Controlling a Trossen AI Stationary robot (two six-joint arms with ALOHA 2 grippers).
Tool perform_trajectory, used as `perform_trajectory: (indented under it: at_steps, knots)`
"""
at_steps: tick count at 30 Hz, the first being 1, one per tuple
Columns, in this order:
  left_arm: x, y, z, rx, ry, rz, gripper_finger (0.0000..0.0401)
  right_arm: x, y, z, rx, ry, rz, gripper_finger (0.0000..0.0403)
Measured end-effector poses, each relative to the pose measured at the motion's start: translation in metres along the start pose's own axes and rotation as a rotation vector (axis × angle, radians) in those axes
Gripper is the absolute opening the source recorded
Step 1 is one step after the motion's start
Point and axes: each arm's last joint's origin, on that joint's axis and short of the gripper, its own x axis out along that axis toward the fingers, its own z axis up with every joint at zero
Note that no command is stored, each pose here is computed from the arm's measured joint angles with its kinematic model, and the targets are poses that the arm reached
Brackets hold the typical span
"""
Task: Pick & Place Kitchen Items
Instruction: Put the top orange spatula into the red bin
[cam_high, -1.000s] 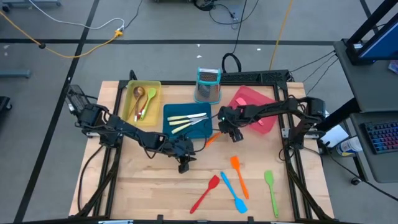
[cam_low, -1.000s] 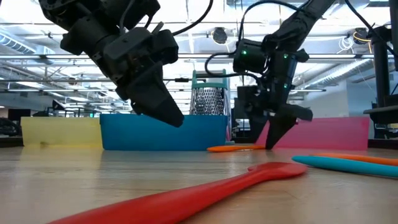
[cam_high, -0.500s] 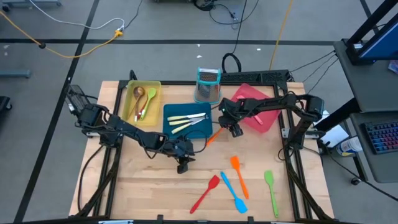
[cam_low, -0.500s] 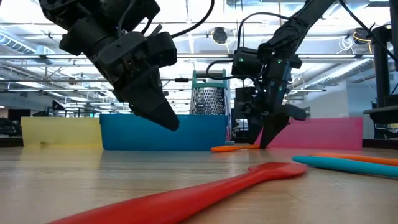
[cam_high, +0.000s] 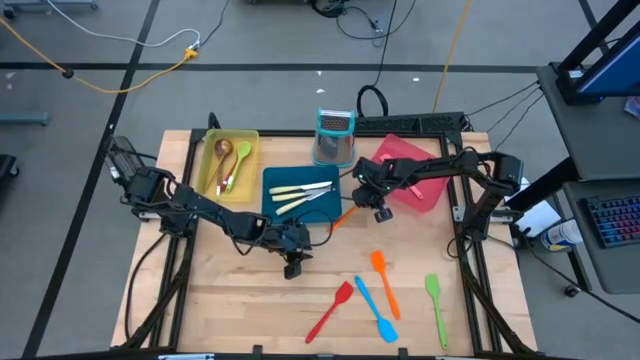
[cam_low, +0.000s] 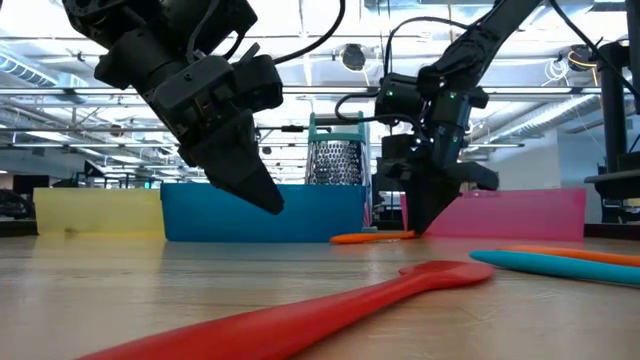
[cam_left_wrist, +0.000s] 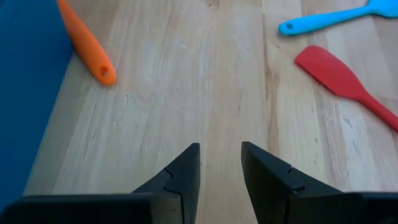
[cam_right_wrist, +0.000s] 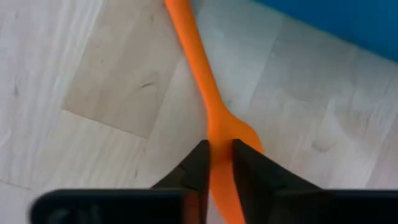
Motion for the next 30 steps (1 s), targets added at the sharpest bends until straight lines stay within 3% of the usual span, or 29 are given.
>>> perform_trajectory:
  at_steps: [4,22,30]
  knots:
    - [0.000,0.000,0.000,0.000,0.000,0.000,0.0120,0.000,0.001,0.003,-0.013,-0.014,-0.009,0.0007]
    - [0.000,0.000,0.000,-0.008,0.002,0.001,0.0120,-0.041,0.008,0.015,0.029,-0.084,-0.167,0.0000]
    - [0.000,0.000,0.000,-0.009,0.002,0.001,0.0120,-0.049,0.026,0.029,0.004,-0.119,-0.155,0.0000]
